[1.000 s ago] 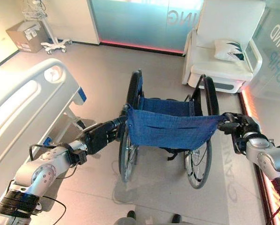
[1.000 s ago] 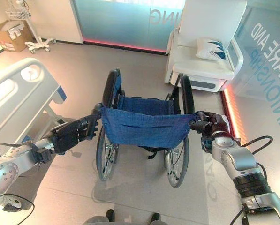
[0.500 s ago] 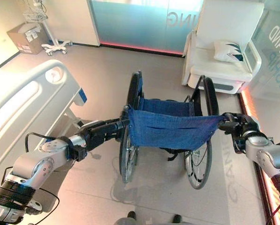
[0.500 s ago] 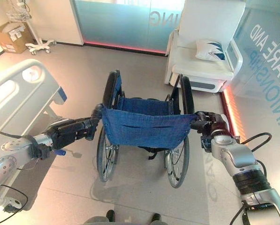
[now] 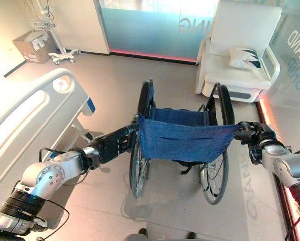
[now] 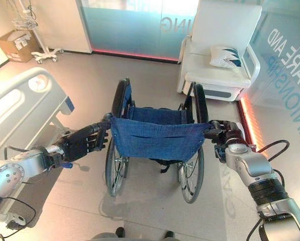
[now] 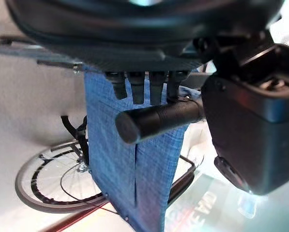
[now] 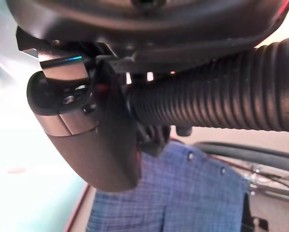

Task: Push the wheelchair next to the bed

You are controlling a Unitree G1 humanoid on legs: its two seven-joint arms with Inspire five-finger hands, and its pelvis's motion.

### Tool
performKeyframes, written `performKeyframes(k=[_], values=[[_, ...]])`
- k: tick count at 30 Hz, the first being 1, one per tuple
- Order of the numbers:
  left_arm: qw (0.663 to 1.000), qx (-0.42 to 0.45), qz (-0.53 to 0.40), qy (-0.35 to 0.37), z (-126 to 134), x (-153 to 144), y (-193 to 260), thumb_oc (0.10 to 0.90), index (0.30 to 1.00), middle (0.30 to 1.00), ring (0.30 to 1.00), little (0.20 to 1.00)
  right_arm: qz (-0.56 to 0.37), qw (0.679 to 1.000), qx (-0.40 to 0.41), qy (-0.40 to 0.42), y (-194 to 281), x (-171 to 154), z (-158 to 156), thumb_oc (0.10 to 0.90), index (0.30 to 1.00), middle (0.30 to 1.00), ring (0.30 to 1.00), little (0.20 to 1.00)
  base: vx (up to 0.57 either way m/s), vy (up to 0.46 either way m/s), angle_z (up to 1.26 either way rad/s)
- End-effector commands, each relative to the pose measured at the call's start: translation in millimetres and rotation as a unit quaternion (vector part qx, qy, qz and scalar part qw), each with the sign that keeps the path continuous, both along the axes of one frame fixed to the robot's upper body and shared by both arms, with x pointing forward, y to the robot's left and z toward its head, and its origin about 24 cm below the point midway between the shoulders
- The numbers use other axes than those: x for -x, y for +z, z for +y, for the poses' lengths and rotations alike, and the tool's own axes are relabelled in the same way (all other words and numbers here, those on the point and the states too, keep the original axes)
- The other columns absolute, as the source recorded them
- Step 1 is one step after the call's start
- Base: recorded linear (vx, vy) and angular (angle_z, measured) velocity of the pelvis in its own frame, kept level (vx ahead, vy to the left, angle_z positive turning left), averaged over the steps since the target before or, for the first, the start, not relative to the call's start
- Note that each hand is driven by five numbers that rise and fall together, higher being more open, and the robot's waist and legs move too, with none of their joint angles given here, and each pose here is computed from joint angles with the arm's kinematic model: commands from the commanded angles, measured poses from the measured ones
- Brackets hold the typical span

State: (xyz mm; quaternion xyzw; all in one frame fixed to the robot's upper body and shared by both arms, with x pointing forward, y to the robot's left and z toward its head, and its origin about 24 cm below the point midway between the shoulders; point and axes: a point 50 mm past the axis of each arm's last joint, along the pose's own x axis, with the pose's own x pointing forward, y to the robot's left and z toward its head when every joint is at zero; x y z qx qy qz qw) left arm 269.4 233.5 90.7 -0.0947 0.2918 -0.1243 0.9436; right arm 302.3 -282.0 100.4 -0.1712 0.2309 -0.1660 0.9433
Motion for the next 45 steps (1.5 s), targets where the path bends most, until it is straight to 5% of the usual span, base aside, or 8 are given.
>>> performKeyframes(k=[1,13,20,34,45], values=[[0.991,0.085,0.001,-0.102,-61.3,-15.9,14.0,0.800,0.900,0.900,0.900,0.900,0.034,0.997,-0.008,0.070,-9.0,-4.2,24.0,0.400,0.300,0.300,0.300,0.300,-0.03,-0.003,-0.05],[0.989,0.070,0.065,-0.111,-61.1,-11.0,-13.2,0.800,0.900,0.900,0.900,0.900,0.030,0.997,-0.011,0.074,-7.0,-5.0,28.5,0.400,0.300,0.300,0.300,0.300,-0.01,-0.002,-0.01],[0.982,0.149,-0.071,-0.088,-77.8,-27.0,28.3,0.800,0.900,0.900,0.900,0.900,0.034,0.996,-0.010,0.083,-9.3,-5.2,35.0,0.400,0.300,0.300,0.300,0.300,0.00,0.000,0.00],[0.943,0.146,-0.299,0.020,-36.7,-63.4,117.6,0.800,0.900,0.900,0.900,0.900,0.048,0.995,-0.006,0.082,4.9,-17.5,19.4,0.400,0.300,0.300,0.300,0.300,0.00,0.002,0.00],[0.922,0.252,-0.295,0.008,-34.7,-69.7,127.5,0.800,0.900,0.900,0.900,0.900,0.056,0.995,-0.002,0.082,5.0,-22.9,21.0,0.400,0.300,0.300,0.300,0.300,0.00,0.000,0.00]])
